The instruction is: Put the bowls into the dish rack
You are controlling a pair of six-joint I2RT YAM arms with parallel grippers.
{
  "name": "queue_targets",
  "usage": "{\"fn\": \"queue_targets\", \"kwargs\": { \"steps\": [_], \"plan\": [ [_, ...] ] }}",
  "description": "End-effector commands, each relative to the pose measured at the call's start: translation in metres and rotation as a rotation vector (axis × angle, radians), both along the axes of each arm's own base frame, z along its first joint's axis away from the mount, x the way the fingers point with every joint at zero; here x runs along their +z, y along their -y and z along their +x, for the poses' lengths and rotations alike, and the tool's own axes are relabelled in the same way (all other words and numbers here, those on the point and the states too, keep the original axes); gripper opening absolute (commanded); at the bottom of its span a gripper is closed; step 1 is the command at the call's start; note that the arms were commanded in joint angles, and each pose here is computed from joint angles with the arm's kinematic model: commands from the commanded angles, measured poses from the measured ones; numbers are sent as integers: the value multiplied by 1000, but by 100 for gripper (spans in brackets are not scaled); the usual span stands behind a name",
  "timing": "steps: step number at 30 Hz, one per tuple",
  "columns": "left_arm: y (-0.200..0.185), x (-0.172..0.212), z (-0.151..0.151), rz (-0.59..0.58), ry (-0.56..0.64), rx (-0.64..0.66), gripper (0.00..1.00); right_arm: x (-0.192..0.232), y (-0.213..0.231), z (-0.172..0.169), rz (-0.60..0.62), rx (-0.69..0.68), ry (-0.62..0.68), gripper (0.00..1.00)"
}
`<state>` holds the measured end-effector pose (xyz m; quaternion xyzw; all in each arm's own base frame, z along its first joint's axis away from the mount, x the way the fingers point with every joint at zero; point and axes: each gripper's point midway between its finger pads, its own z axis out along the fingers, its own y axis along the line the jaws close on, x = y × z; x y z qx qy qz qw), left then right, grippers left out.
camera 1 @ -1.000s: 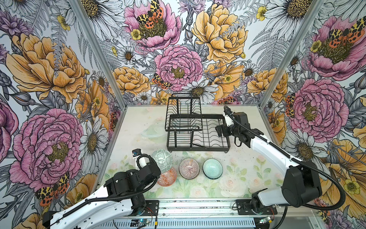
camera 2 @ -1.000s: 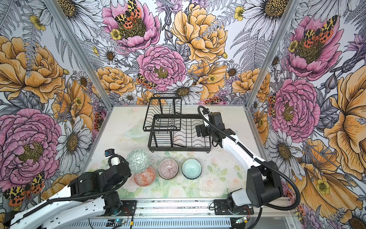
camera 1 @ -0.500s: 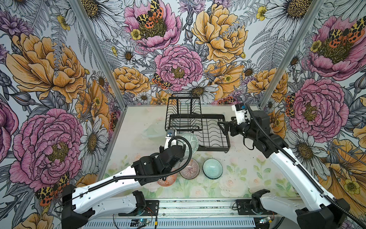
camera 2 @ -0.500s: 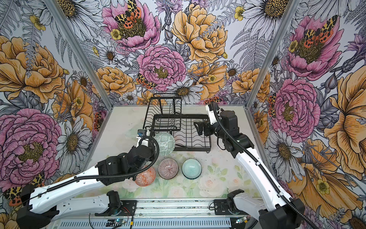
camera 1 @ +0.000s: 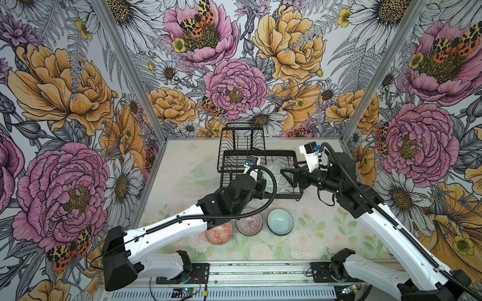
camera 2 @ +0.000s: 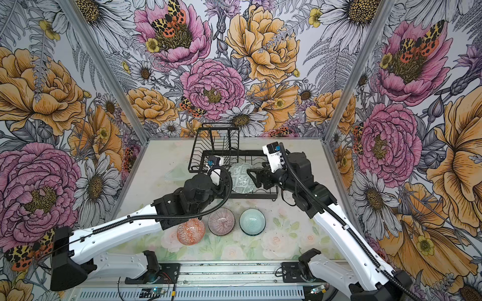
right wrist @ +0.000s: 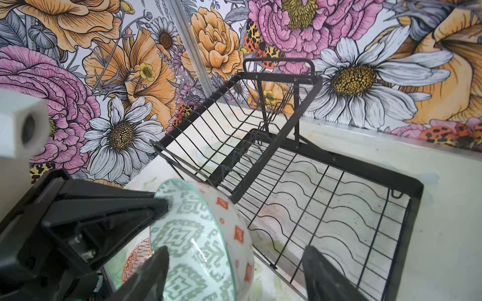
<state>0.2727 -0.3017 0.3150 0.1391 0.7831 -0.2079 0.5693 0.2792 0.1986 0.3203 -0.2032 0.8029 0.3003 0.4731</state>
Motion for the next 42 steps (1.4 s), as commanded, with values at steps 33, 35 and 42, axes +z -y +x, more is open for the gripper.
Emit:
{"fn": "queue_targets", "kwargs": {
  "steps": [33, 35, 42],
  "plan": [
    [-47, -10, 2, 166, -126, -106, 99, -31, 49, 62, -282, -260, 102, 0],
    [-52, -18, 2, 176, -160, -114, 99, -30, 62, 74, -346, -299, 154, 0],
    [-64, -36, 13, 206, -197, -58, 99, -30, 91, 117, -503, -422, 402, 0]
  ]
}}
